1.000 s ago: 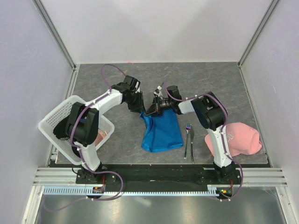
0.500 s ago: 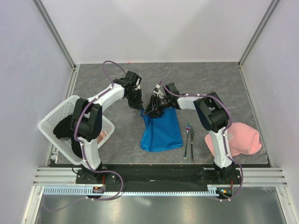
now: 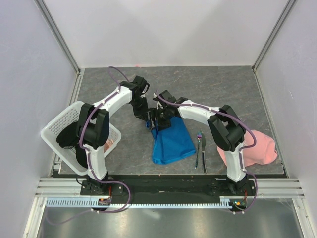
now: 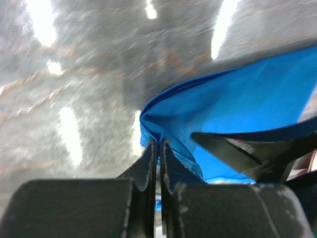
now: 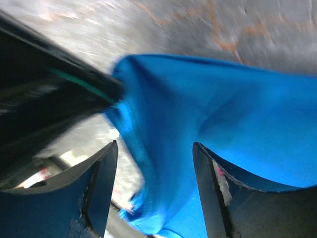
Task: Fold the napkin into a case and place the utensils inside
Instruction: Fold the 2/3-rectangle-folded napkin at the center of the board.
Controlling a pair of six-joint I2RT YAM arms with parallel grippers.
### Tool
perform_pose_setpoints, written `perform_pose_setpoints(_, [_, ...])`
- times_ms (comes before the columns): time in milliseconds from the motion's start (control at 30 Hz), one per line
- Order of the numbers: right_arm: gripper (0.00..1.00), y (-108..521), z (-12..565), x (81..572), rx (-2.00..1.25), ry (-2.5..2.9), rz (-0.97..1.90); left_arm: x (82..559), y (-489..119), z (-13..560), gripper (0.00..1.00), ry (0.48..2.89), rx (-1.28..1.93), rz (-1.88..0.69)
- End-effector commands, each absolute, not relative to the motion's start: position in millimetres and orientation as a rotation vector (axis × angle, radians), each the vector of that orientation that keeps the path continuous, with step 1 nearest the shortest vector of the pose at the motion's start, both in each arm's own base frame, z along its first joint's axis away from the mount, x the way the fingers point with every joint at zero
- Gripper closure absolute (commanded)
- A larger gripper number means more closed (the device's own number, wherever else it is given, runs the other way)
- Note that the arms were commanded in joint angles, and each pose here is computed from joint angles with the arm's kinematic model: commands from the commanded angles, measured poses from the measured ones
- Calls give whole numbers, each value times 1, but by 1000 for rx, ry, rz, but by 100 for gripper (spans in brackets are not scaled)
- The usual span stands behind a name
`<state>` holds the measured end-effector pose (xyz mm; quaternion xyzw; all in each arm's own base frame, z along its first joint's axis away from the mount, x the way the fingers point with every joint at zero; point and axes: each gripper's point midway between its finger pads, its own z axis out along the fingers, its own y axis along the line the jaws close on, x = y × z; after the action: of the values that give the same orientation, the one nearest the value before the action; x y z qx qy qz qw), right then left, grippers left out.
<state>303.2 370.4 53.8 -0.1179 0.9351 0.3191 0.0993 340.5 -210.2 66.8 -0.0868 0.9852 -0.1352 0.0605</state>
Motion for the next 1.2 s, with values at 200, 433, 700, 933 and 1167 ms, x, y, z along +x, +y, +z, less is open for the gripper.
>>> perform_pose_setpoints(200, [69, 345, 60, 316, -356, 2703, 507, 345, -208, 82, 98, 2975, -486, -369])
perform_pose_setpoints(433, [100, 386, 79, 286, -364, 2693, 1217, 354, -214, 102, 85, 2881, -581, -451])
perform_pose_setpoints(700, [100, 382, 104, 288, -221, 2542, 1743, 360, -224, 124, 51, 2760, -501, -610])
perform_pose_setpoints(933, [100, 353, 77, 291, -167, 2592, 1799, 346, -208, 110, 68, 2756, -462, -533])
perform_pose_setpoints(1167, [100, 331, 47, 293, -140, 2657, 1753, 347, -215, 88, 81, 2756, -455, -578])
